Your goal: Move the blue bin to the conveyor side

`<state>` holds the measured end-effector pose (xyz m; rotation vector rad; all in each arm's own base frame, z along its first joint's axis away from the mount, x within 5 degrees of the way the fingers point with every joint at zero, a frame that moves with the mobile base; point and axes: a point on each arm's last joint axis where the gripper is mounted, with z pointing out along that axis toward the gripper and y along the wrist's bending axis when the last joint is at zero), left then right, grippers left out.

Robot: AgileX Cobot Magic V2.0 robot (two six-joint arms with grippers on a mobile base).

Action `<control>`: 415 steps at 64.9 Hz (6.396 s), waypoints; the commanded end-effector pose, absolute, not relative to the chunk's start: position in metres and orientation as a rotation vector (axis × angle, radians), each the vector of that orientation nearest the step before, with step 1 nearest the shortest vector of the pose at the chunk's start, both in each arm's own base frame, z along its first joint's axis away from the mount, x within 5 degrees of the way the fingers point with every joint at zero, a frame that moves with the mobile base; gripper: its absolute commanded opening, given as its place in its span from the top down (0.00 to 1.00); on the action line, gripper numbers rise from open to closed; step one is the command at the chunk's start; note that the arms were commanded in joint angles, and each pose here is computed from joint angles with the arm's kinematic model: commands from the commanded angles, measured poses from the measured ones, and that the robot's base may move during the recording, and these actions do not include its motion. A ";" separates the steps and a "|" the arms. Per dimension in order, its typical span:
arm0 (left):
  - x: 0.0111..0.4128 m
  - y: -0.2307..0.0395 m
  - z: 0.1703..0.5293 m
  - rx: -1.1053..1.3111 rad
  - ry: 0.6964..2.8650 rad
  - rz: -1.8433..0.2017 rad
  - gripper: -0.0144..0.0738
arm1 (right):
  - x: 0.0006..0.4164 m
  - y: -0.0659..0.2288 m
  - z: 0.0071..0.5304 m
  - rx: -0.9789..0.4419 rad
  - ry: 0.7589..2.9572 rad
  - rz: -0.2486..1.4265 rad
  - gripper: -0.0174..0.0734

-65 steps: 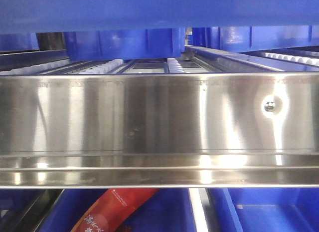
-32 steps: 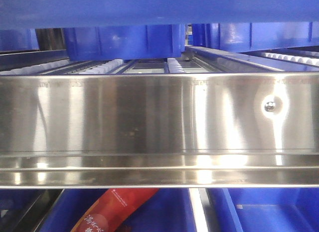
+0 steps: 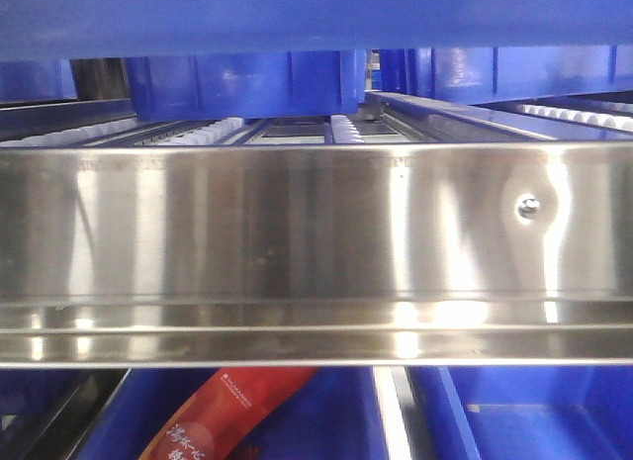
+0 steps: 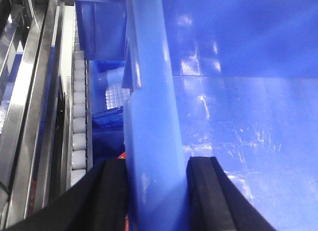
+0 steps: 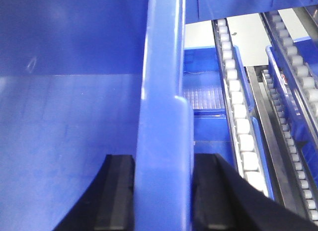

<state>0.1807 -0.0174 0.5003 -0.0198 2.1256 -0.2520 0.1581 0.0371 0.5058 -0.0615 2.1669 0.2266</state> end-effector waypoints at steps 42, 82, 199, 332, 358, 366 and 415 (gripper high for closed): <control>0.176 -0.015 0.517 -0.014 1.980 -0.211 0.86 | 0.153 0.031 0.521 -0.061 2.025 0.172 0.91; 0.175 -0.015 0.517 -0.014 1.976 -0.211 0.86 | 0.153 0.031 0.521 -0.061 2.025 0.172 0.91; 0.176 -0.015 0.517 -0.014 1.978 -0.211 0.86 | 0.153 0.031 0.521 -0.061 2.025 0.172 0.91; 0.177 -0.014 0.517 -0.015 1.978 -0.209 0.86 | 0.153 0.031 0.522 -0.061 2.013 0.174 0.91; 0.177 -0.014 0.517 -0.015 1.978 -0.209 0.86 | 0.153 0.031 0.522 -0.061 2.011 0.174 0.91; 0.177 -0.014 0.517 -0.015 1.978 -0.209 0.86 | 0.153 0.031 0.522 -0.061 2.011 0.174 0.91; 0.177 -0.014 0.517 -0.015 1.978 -0.209 0.86 | 0.153 0.031 0.522 -0.061 2.011 0.174 0.91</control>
